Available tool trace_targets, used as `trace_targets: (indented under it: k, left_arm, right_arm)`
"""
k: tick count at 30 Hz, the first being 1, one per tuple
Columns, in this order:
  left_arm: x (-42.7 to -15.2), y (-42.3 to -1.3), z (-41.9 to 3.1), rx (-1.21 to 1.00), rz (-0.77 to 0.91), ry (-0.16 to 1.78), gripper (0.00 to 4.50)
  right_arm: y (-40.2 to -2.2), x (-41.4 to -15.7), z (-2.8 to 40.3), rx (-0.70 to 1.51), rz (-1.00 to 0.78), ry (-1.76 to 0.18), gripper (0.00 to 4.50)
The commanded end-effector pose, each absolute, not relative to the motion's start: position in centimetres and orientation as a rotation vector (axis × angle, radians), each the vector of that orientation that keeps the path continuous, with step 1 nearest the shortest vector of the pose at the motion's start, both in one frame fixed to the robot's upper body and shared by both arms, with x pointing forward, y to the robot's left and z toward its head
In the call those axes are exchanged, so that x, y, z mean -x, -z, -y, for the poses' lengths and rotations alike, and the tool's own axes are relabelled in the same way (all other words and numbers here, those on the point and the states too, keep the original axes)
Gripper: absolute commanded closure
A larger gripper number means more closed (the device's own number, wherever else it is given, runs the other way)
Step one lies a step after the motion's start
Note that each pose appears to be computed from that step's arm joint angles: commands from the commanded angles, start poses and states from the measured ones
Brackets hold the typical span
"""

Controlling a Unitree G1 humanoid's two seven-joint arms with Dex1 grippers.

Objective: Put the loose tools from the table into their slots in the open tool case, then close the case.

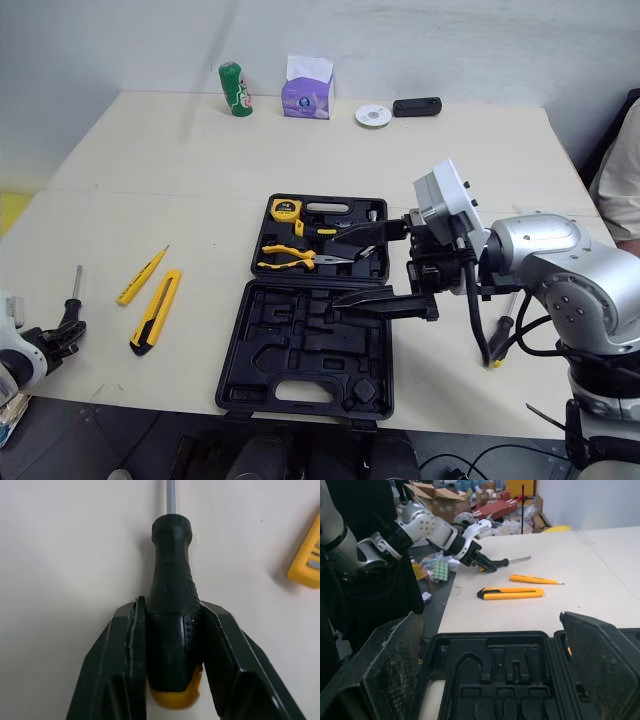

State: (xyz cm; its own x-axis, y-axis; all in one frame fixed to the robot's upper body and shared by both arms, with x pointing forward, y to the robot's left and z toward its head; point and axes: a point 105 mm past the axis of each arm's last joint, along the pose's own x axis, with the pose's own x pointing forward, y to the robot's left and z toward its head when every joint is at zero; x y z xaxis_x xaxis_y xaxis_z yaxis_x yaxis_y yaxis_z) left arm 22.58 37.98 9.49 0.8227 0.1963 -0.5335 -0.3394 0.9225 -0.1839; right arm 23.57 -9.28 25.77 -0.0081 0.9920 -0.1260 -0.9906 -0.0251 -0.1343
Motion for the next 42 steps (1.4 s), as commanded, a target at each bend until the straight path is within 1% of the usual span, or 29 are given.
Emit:
trace_targets:
  k: [1,3,6,9,12,15,17,20,23,28,32,35,42]
  left_arm:
    - [-22.2,-9.8,-39.2,0.268,-0.539,-0.287,3.41]
    - [-23.2,-12.2,-38.3,0.198,-0.488,-0.186,3.41]
    - [-24.6,-15.2,-33.8,0.025,-0.470,0.099,3.41]
    - [-25.3,-16.5,-30.1,-0.135,-0.492,0.303,3.41]
    - [-25.9,-18.9,-24.2,-0.299,-0.474,0.636,3.41]
    - [-26.1,-20.0,-20.4,-0.408,-0.484,0.853,3.41]
    - [-26.7,-20.1,-17.9,-0.504,-0.503,0.978,3.41]
    - [-27.6,-19.9,-16.1,-0.611,-0.532,1.074,3.41]
    - [-28.7,-19.7,-13.8,-0.664,-0.540,1.164,3.41]
    - [-28.6,-19.1,-12.2,-0.752,-0.573,1.271,3.41]
    - [-29.4,-18.6,-11.0,-0.769,-0.575,1.288,3.41]
    - [-29.5,-18.0,-11.0,-0.807,-0.599,1.311,3.41]
    - [-30.6,-17.7,-10.5,-0.854,-0.610,1.315,3.41]
  right_arm:
    - [-27.2,-23.1,9.3,0.227,0.069,-1.587,0.00]
    - [-27.2,-23.3,9.6,0.223,0.062,-1.573,0.00]
    - [-26.8,-23.4,10.1,0.225,0.033,-1.541,0.00]
    - [-26.2,-23.5,10.7,0.237,0.003,-1.496,0.00]
    - [-24.9,-23.2,11.5,0.248,-0.053,-1.441,0.00]
    - [-24.1,-22.6,12.1,0.253,-0.092,-1.419,0.00]
    - [-23.4,-22.6,12.6,0.249,-0.110,-1.369,0.00]
    - [-22.7,-22.7,13.1,0.238,-0.128,-1.314,0.00]
    - [-20.7,-22.2,13.7,0.295,-0.203,-1.263,0.00]
    - [-20.0,-21.7,14.2,0.309,-0.213,-1.202,0.00]
    - [-19.6,-21.3,14.5,0.313,-0.225,-1.164,0.00]
    - [-19.4,-20.9,14.5,0.302,-0.222,-1.143,0.00]
    - [-18.6,-20.2,14.1,0.257,-0.210,-1.098,0.00]
